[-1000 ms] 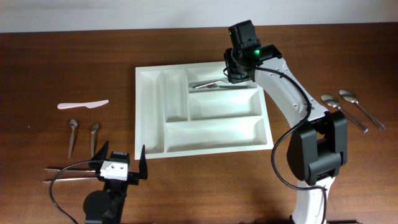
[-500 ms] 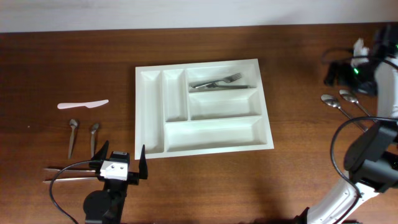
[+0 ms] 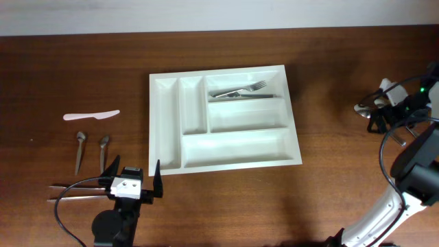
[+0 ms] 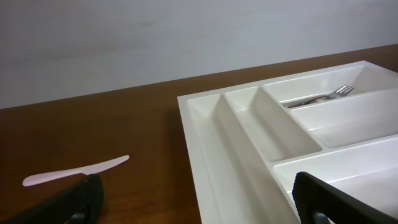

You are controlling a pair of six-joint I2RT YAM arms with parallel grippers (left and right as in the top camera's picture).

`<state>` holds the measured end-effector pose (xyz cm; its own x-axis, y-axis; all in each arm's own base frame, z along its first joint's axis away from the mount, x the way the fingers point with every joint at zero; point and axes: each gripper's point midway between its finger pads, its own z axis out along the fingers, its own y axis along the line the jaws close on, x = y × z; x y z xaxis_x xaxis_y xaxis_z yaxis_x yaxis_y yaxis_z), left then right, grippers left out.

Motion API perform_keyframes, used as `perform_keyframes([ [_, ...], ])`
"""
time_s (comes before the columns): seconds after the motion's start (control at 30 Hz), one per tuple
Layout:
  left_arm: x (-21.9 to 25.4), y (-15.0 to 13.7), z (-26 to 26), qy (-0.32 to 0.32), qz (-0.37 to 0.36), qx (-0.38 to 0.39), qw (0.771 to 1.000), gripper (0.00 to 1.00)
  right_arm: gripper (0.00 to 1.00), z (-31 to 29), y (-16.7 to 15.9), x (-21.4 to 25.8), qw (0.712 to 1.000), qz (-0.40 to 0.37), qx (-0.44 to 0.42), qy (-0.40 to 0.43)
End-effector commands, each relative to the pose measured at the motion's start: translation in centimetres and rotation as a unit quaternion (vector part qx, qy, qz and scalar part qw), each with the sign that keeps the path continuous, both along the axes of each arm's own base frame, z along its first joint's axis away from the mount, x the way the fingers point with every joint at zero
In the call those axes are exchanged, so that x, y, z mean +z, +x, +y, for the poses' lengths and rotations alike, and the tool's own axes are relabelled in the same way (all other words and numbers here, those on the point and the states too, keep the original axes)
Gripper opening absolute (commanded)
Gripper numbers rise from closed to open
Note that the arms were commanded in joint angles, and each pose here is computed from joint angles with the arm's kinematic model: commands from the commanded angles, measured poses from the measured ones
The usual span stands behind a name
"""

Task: Pack container
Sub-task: 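Move the right gripper back and grasp a metal spoon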

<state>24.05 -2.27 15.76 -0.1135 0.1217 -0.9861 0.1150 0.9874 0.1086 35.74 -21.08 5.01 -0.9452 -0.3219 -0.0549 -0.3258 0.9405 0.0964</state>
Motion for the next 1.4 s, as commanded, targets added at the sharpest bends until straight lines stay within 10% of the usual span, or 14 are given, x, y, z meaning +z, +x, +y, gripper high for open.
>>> perform_keyframes([
  [0.0,-0.3,0.0,0.0,0.007,0.0,-0.003,1.0,0.99,0.99,-0.9,-1.0,-2.4,0.999,0.036,0.034,-0.014],
  [0.73,-0.3,0.0,0.0,0.007,0.0,-0.003,1.0,0.99,0.98,-2.2,-1.3,-7.7,0.996,0.067,0.039,-0.041],
  [0.87,-0.3,0.0,0.0,0.007,0.0,-0.003,1.0,0.99,0.87,-1.9,-0.9,-7.7,0.997,0.061,0.026,-0.041],
  [1.23,-0.3,0.0,0.0,0.007,0.0,-0.003,1.0,0.99,0.04,-0.6,1.0,-7.8,0.997,0.046,0.018,-0.053],
  [1.37,-0.3,0.0,0.0,0.007,0.0,-0.003,1.0,0.99,0.04,-0.4,2.1,-7.8,0.997,0.032,-0.018,-0.061],
])
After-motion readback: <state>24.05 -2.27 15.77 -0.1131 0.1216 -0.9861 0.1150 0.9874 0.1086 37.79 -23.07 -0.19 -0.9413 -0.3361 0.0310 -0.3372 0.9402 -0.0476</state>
